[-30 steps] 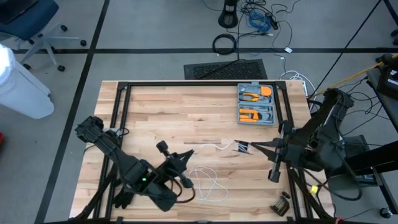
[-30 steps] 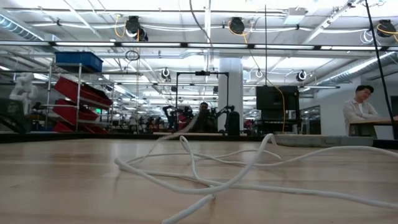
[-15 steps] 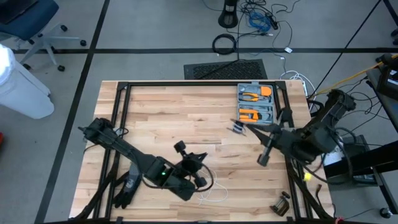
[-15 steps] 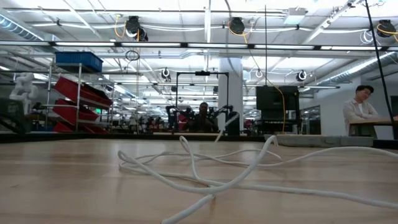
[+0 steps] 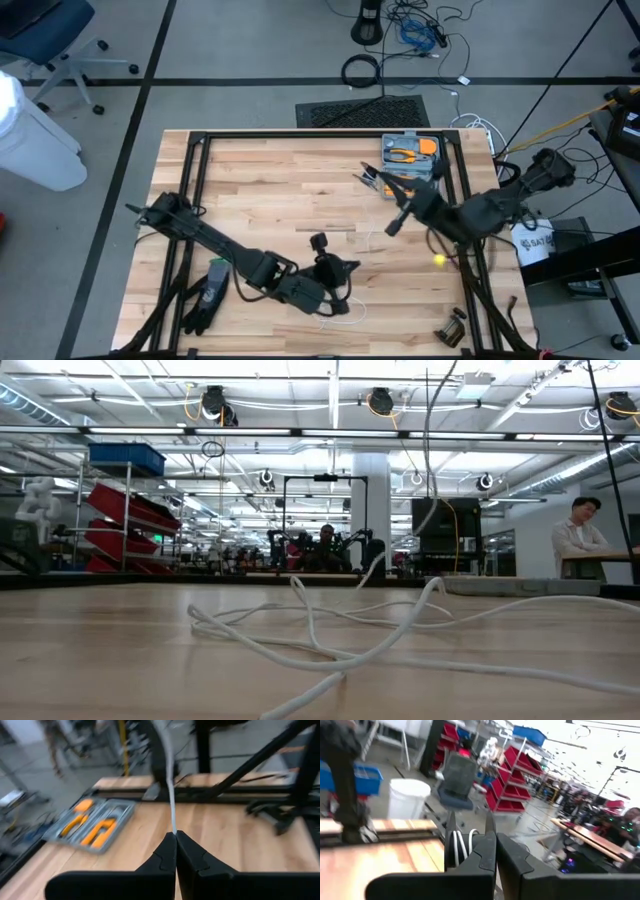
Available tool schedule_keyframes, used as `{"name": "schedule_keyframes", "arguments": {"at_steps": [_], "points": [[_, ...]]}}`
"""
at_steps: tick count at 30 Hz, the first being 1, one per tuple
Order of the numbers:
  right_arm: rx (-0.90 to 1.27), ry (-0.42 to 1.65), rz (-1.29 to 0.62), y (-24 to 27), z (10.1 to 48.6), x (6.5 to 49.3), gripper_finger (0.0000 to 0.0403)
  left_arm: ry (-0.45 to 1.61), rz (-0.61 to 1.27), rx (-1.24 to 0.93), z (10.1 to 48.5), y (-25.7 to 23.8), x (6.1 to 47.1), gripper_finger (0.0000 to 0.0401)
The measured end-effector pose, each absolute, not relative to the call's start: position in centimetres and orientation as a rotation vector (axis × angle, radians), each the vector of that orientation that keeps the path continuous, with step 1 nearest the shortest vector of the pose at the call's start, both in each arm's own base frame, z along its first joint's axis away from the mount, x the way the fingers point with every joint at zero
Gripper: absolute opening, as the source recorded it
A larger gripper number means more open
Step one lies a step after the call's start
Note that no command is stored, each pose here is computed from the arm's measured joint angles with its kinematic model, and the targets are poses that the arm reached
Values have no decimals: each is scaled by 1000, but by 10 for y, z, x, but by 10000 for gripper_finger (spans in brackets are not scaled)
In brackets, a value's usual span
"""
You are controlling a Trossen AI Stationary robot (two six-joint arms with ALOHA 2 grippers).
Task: Coil cords
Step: Uncoil the white wire from the spool
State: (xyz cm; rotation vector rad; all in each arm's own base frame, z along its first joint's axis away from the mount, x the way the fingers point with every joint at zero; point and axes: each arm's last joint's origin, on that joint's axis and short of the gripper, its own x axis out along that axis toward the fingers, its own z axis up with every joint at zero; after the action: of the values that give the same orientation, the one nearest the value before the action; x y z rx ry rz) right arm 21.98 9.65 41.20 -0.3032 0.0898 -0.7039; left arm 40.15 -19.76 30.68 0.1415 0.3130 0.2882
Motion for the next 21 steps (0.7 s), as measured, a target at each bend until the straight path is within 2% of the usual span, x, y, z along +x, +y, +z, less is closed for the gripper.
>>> {"name": "schedule_keyframes", "arguments": {"at_steps": [6,11,21], "points": [[-313,188,-724,92,389,231,0,169,102,231,324,-219,399,2],[-292,251,-677,90,374,233,0,100,69,289,338,-228,390,2],[-208,347,-521,94,360,228,0,100,389,387,388,-228,339,2]]}}
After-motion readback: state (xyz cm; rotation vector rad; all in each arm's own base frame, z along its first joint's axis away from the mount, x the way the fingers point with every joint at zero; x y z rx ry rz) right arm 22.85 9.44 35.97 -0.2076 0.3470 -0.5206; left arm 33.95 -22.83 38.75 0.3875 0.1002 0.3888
